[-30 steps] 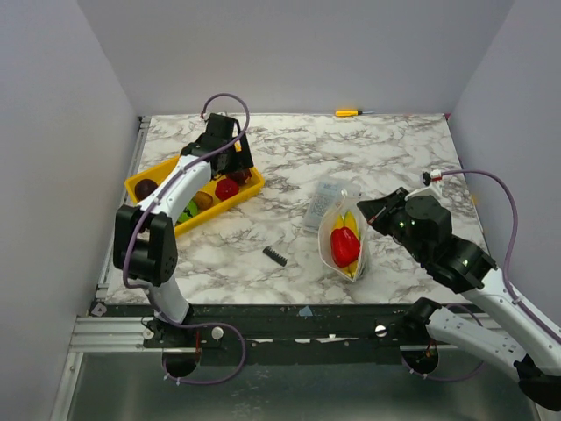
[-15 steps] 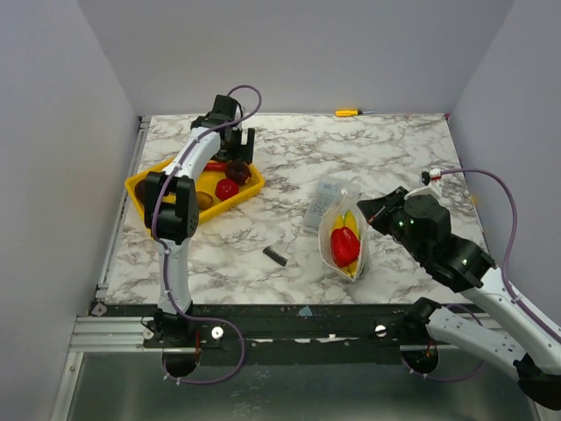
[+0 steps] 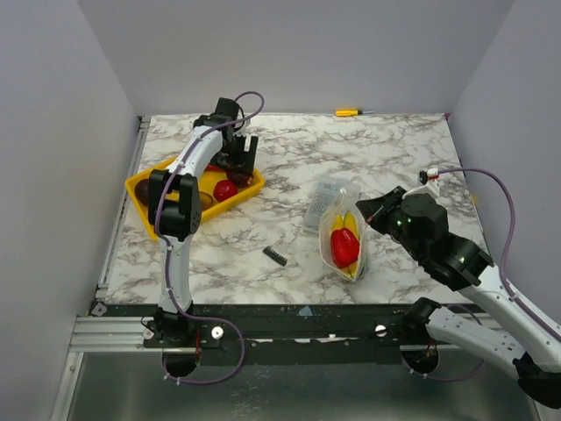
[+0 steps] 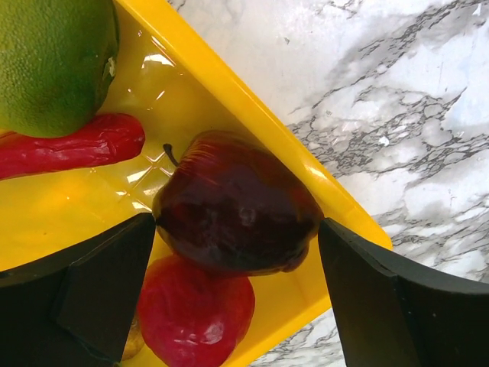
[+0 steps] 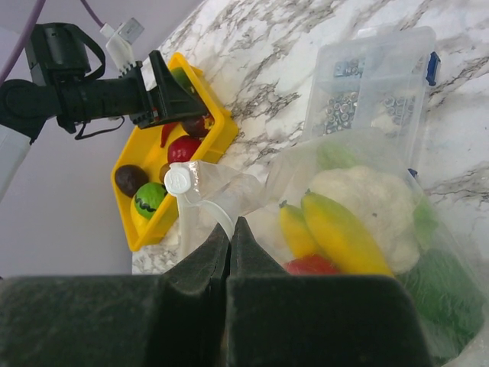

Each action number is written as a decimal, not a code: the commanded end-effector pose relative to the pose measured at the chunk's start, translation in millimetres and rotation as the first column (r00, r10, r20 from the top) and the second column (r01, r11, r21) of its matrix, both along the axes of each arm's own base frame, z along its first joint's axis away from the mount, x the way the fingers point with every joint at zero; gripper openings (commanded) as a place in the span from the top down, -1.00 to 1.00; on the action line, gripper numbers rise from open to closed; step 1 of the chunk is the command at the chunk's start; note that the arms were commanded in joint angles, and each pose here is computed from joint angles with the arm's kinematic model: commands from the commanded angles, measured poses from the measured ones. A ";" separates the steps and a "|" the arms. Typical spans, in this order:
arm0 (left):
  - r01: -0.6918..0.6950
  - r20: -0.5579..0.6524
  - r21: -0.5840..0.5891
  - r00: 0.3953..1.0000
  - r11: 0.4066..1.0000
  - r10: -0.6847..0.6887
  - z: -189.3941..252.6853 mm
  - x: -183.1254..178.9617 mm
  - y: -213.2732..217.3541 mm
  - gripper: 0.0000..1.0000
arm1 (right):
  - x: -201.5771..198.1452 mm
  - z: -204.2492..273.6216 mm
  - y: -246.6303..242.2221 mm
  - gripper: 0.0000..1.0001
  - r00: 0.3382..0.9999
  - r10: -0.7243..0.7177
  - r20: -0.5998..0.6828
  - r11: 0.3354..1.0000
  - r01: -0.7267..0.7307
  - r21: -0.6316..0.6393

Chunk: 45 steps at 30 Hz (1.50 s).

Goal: Place the food in the zip-top bag and seal the zipper
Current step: Pick up the fake vegetable from the bin.

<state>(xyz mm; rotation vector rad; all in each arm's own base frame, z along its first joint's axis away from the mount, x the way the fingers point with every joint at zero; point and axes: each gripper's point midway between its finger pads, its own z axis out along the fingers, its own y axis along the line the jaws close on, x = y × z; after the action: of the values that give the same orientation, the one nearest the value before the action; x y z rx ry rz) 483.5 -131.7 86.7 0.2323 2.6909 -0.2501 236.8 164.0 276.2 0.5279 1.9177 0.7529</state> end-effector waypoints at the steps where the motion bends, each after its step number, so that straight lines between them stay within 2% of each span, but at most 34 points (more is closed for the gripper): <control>1: 0.009 -0.070 0.003 0.998 1.000 -0.008 -5.3 -9.2 -2.4 -0.69 | 4.8 18.6 -0.7 0.99 0.999 -0.024 0.048 0.999 0.022 0.035; 8: 0.016 -0.084 0.072 0.996 0.997 -0.010 -8.3 -11.0 -4.8 -0.64 | 4.0 20.0 -1.7 0.99 0.998 -0.026 0.051 0.999 0.024 0.040; 15: 0.063 -0.107 0.063 0.993 0.996 -0.056 -9.5 -20.1 -10.4 -0.88 | 2.9 24.2 -4.9 0.99 0.998 -0.035 0.057 0.999 0.033 0.043; 19: 0.072 -0.115 0.081 0.991 0.994 -0.062 -11.0 -23.9 -10.9 -0.86 | 3.0 26.3 -5.9 0.99 0.997 -0.041 0.061 0.998 0.038 0.047; 27: 0.074 -0.139 0.144 0.989 0.987 -0.054 -16.9 -35.1 -6.3 -0.48 | 2.3 29.1 -4.2 0.99 0.998 -0.027 0.063 0.999 0.024 0.042; 30: 0.059 -0.129 0.169 0.991 0.984 -0.038 -17.4 -36.1 -0.3 -0.11 | 2.1 32.1 -3.2 0.99 0.998 -0.019 0.066 0.999 0.017 0.036; 33: 0.050 -0.105 0.183 0.994 0.982 -0.031 -13.1 -37.3 3.9 0.10 | 1.5 33.6 -2.3 0.99 0.998 -0.010 0.068 0.999 0.008 0.032; 38: -0.001 0.022 0.192 1.000 0.981 -0.003 22.4 -34.4 13.3 0.25 | 1.1 32.3 -0.3 0.99 0.998 0.005 0.063 1.000 -0.006 0.017; 45: -0.067 0.244 0.109 0.969 0.992 0.039 101.3 -38.6 18.5 0.43 | -0.1 28.2 -3.5 0.99 0.997 -0.007 0.070 1.000 0.005 0.031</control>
<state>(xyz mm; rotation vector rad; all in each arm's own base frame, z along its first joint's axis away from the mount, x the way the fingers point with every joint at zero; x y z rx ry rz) 434.6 -117.8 109.9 0.2848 2.7019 -0.0272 237.0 163.4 288.0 0.5069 1.9013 0.7549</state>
